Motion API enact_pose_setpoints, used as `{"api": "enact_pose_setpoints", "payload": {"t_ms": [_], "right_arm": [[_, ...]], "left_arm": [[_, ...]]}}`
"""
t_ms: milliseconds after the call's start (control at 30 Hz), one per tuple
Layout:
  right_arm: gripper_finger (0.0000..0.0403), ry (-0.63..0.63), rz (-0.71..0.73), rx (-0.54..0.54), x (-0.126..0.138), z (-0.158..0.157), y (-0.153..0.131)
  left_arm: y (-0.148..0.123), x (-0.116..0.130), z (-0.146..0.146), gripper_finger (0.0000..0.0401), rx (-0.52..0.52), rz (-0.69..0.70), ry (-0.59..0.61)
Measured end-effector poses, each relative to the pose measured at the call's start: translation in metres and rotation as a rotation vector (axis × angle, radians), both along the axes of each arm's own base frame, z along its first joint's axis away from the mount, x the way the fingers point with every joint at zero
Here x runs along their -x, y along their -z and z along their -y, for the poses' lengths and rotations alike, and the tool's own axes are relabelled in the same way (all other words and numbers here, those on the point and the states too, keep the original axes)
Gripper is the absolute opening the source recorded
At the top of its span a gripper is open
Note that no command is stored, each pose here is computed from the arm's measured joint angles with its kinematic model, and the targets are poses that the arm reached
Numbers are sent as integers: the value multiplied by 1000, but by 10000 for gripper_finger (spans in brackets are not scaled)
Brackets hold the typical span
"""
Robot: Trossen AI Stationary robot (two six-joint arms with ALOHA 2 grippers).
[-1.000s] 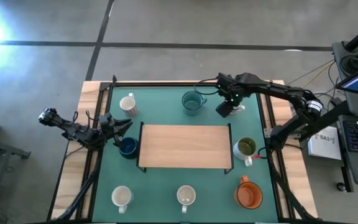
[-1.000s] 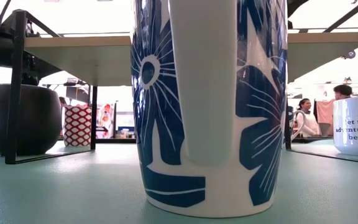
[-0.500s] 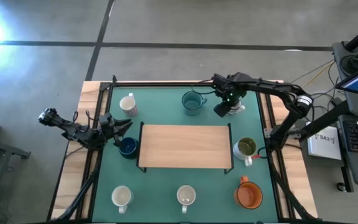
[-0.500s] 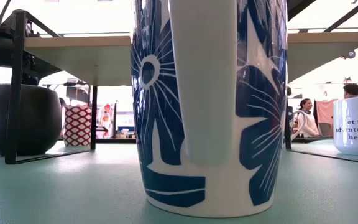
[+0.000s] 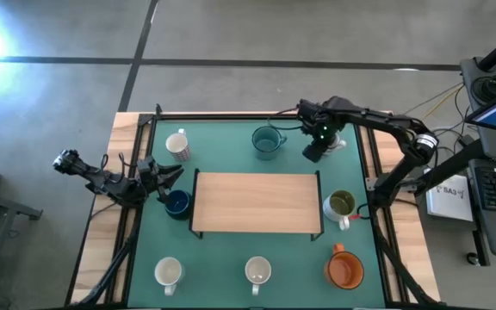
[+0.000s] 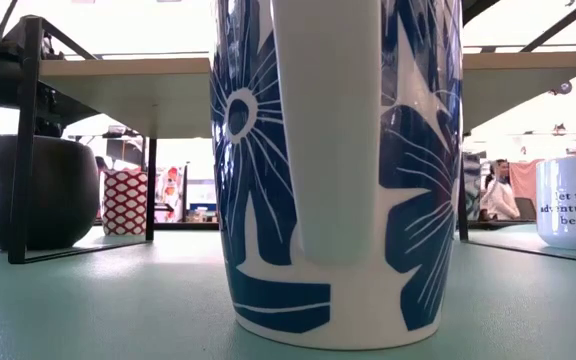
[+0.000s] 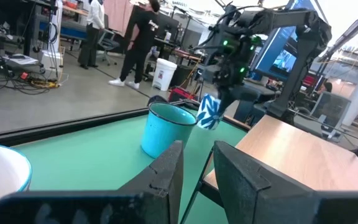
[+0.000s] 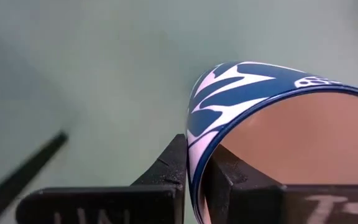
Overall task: Place coffee mugs
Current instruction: Put the top blue patterned mug on the shelf
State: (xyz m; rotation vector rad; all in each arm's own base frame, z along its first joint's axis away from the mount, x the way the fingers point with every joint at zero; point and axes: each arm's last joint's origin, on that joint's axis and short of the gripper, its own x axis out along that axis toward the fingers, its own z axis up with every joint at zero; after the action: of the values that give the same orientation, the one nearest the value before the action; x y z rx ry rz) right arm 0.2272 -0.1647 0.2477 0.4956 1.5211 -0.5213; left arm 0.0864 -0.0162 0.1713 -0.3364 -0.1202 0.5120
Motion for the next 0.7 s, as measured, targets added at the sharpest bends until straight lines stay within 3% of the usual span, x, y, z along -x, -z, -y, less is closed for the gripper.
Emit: {"api": "enact_pose_setpoints", "payload": {"t_ms": [433,700], "right_arm": [[15,-370,121,101,-9,-28,-93],[14,-643,206,153,-31,-77,-121]], "left_arm": [[0,0,0,72,0,0,0],[0,0,0,72,0,0,0]]}}
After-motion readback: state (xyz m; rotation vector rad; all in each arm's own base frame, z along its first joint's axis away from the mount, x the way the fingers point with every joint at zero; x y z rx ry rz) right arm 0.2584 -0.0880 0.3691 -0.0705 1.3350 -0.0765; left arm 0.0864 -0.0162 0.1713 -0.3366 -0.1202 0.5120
